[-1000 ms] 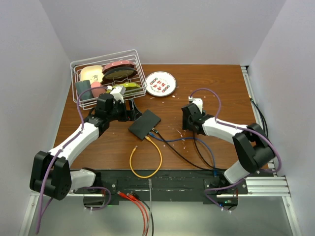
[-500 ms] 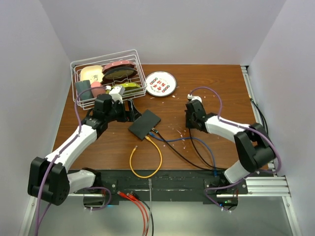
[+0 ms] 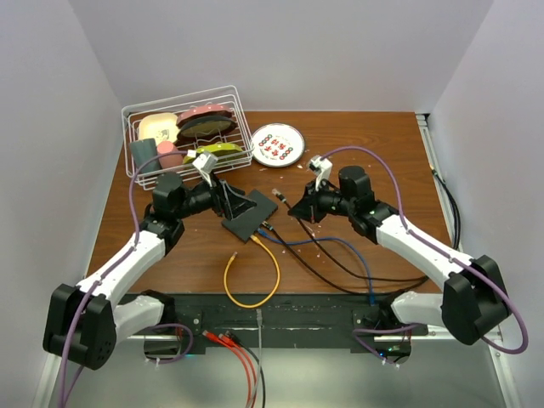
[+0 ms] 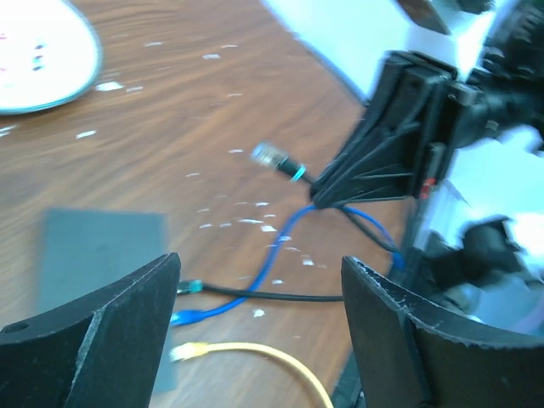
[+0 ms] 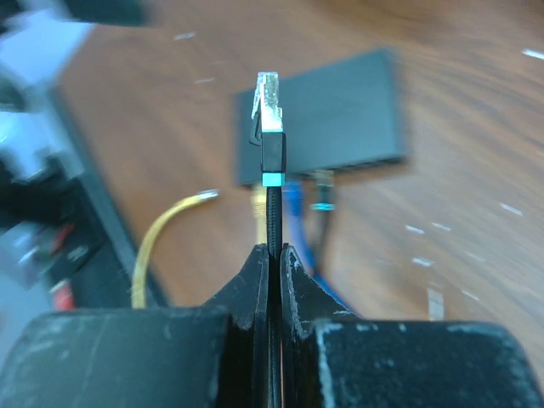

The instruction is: Insert the plug into the switch port

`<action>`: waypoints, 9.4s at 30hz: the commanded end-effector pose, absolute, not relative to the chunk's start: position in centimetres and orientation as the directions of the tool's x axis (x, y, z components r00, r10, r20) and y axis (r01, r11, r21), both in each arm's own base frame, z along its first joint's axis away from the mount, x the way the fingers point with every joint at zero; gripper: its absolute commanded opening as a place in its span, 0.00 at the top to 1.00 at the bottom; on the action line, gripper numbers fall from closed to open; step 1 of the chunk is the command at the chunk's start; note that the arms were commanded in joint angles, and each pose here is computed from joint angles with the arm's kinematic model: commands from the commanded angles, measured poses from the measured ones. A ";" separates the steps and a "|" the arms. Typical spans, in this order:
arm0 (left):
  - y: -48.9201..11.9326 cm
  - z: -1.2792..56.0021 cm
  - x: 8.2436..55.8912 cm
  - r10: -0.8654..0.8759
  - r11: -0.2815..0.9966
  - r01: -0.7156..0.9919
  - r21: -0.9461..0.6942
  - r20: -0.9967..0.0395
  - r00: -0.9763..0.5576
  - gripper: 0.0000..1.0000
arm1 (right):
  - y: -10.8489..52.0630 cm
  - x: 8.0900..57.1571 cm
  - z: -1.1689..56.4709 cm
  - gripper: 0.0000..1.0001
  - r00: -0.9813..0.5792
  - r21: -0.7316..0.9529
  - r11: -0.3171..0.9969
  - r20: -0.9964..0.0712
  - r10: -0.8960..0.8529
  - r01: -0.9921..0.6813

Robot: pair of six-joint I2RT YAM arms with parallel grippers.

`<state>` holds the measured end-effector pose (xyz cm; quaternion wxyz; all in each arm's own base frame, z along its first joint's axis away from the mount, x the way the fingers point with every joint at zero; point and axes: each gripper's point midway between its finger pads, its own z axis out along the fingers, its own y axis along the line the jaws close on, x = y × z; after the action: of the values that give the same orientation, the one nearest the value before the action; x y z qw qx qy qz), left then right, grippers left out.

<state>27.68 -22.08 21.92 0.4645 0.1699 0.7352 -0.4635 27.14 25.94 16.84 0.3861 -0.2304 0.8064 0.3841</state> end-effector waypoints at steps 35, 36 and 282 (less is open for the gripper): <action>-26.0 24.2 23.9 -0.150 0.237 0.843 -0.483 -0.876 -0.459 0.47 | 31.6 20.6 23.6 1.00 -0.475 0.432 0.259 -0.870 -0.132 -0.864; -25.9 23.9 24.3 -0.147 0.259 0.839 -0.479 -0.878 -0.456 0.45 | 31.5 20.6 23.5 1.00 -0.477 0.434 0.258 -0.869 -0.135 -0.863; -23.1 3.6 39.0 -0.035 0.618 0.526 -0.584 -0.689 -0.724 0.34 | 32.4 28.7 2.5 1.00 -0.503 0.104 0.562 -0.597 -0.625 -0.821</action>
<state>39.35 -22.24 3.61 0.3503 0.1270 0.8406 -0.3931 28.78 30.73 1.98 0.2322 -0.4058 0.8697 0.1582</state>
